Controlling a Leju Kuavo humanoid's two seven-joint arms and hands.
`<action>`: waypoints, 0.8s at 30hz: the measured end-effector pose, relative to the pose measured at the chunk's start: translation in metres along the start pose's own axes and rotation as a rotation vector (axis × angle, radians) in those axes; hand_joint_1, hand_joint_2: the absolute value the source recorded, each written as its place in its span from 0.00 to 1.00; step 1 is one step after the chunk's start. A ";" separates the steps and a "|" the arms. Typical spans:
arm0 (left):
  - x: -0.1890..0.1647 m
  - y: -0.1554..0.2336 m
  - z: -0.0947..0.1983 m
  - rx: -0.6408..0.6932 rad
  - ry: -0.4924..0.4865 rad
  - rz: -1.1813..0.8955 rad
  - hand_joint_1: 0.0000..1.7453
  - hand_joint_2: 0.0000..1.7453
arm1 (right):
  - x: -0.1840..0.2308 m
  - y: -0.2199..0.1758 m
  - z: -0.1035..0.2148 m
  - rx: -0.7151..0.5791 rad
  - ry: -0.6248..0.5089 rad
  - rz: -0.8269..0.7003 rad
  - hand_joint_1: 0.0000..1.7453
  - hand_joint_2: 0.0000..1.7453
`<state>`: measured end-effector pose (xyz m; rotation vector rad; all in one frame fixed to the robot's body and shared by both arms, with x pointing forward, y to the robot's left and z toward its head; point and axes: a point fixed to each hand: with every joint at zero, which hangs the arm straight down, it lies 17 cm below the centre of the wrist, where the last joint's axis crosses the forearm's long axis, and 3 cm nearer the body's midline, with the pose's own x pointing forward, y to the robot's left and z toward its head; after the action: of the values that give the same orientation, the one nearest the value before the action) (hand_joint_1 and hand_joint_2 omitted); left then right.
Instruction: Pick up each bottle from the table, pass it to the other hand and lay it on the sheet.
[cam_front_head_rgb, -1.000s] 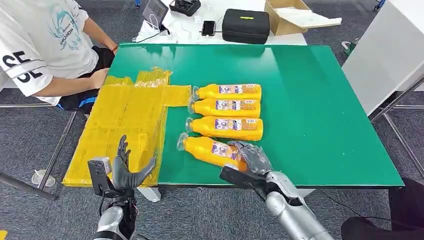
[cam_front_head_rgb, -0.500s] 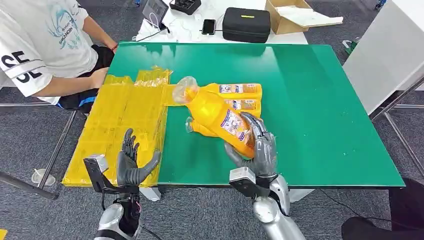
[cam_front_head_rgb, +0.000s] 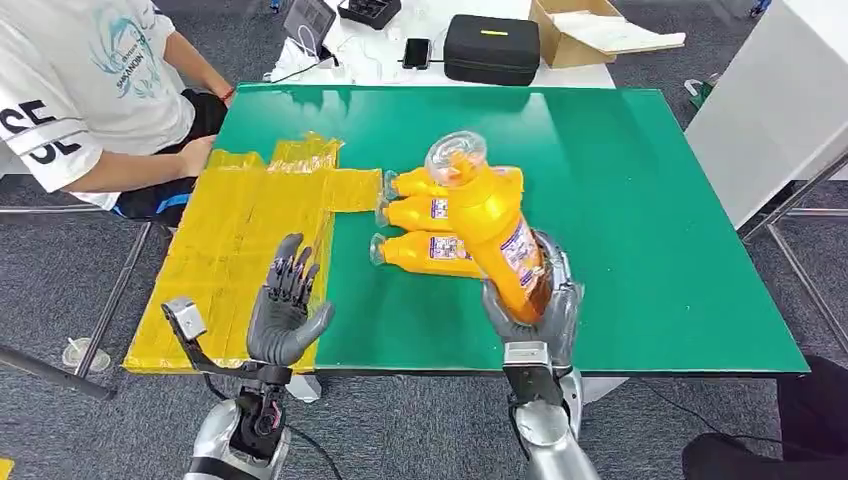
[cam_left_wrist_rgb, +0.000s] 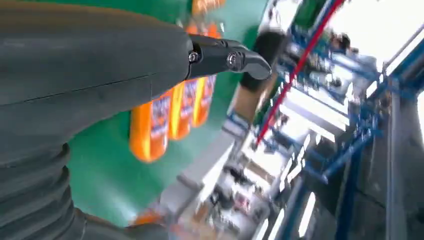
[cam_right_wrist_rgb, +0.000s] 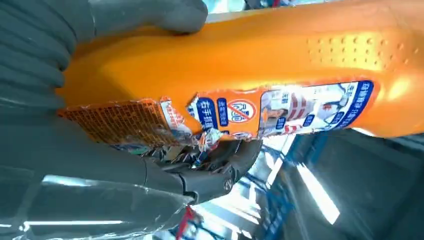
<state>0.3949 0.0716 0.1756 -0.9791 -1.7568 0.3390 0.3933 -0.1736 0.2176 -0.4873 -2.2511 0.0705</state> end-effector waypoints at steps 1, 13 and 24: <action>0.000 -0.005 0.000 -0.023 0.007 0.021 0.00 1.00 | -0.004 0.008 0.006 0.013 0.020 -0.008 1.00 1.00; -0.008 -0.027 -0.001 -0.100 0.045 0.078 0.00 1.00 | -0.007 0.069 0.047 0.166 0.076 -0.055 1.00 1.00; -0.017 -0.029 0.003 -0.110 0.077 0.077 0.00 1.00 | 0.000 0.098 0.059 0.248 0.045 -0.033 1.00 1.00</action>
<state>0.3816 0.0414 0.1818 -1.1264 -1.6857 0.2518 0.3810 -0.0764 0.1577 -0.3147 -2.1687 0.3147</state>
